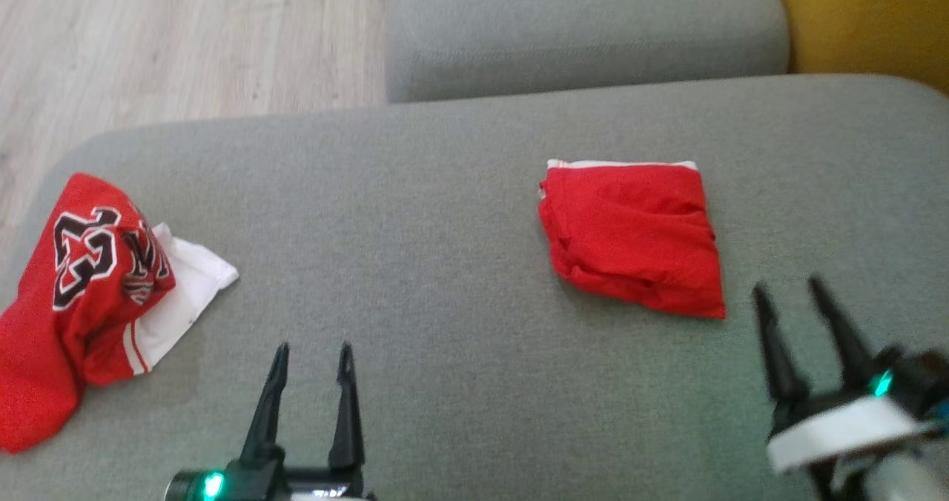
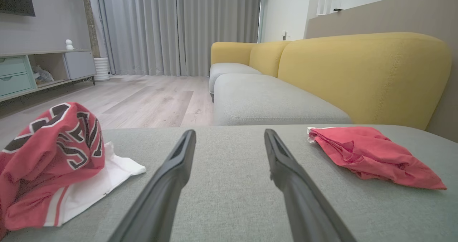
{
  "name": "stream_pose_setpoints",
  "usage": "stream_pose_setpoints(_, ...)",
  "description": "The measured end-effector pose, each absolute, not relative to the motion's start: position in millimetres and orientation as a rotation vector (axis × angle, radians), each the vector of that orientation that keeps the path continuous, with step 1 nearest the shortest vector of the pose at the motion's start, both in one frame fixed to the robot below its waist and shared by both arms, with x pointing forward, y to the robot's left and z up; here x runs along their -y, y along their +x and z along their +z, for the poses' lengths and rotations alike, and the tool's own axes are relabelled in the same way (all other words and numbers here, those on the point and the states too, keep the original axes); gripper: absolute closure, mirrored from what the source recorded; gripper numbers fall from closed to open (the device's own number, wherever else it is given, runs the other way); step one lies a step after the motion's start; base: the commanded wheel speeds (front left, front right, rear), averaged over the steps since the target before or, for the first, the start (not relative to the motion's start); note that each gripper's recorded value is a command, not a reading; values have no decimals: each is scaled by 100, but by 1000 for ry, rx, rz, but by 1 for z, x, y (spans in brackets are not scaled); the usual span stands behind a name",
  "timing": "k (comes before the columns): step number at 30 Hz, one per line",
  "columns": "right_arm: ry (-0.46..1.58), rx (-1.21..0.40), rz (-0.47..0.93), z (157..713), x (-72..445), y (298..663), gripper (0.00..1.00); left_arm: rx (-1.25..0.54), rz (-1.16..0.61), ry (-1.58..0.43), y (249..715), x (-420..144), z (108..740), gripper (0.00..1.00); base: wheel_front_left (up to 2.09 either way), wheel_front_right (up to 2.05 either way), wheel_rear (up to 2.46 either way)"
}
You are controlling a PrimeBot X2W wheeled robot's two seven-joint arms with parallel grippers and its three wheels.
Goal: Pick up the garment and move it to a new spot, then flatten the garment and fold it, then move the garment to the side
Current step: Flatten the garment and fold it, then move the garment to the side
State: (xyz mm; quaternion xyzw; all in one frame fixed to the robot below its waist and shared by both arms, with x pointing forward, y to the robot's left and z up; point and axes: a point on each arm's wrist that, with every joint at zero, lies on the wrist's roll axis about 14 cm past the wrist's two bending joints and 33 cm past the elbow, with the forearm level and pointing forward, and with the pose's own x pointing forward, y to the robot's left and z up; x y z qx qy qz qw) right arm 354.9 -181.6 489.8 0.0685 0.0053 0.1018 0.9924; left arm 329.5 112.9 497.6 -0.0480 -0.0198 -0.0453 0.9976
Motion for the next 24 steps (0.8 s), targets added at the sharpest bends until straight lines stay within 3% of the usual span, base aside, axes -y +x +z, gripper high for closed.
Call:
stream_pose_setpoints(6,103,-55,193,469,166,321,0,32,-70,-91,316,-122,494,0,0,0,0)
stream_pose_setpoints(24,24,-41,190,471,166,317,0,18,-73,-89,312,-121,489,0,0,0,0)
